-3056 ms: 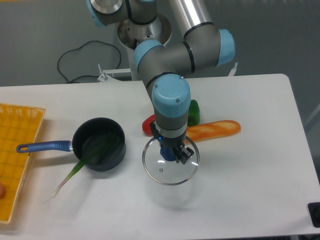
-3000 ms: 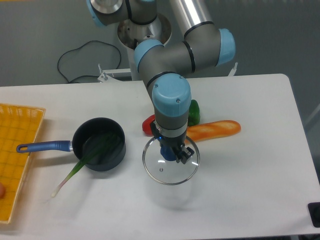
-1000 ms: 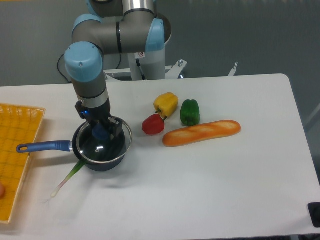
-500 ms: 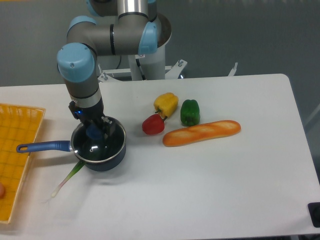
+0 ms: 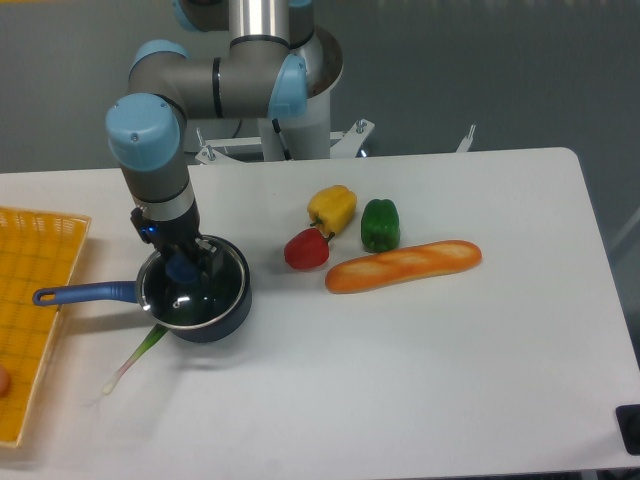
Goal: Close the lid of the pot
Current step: 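Lower the glass lid onto the saucepan rim, then hold the lid on the saucepan and release the gripper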
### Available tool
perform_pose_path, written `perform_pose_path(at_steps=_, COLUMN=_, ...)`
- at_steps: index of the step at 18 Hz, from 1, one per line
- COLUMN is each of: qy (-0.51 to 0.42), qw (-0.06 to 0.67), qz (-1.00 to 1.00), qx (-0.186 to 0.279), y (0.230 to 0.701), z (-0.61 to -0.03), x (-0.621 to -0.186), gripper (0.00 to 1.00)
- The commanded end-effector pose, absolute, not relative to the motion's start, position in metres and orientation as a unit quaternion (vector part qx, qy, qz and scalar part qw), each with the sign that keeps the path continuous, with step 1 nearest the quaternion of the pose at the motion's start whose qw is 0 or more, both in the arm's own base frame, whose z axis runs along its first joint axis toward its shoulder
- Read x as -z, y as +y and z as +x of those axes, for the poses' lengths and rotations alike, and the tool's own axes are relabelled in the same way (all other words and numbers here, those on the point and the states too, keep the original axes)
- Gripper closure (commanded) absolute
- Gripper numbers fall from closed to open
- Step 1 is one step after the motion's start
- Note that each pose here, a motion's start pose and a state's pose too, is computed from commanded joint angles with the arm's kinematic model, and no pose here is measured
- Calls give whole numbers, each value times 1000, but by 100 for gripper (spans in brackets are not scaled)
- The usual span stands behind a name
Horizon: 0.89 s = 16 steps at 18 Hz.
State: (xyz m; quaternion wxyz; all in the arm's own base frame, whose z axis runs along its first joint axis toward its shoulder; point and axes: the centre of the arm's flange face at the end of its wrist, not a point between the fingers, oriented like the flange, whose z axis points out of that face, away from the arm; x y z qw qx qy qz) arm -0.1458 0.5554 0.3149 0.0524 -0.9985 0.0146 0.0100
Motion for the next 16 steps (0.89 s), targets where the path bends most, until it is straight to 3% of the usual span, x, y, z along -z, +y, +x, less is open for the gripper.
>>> perform_pose_path(at_steps=16, qy=19, qw=33, qz=-999, qx=-14, y=553, z=-141, x=-300, gripper=63)
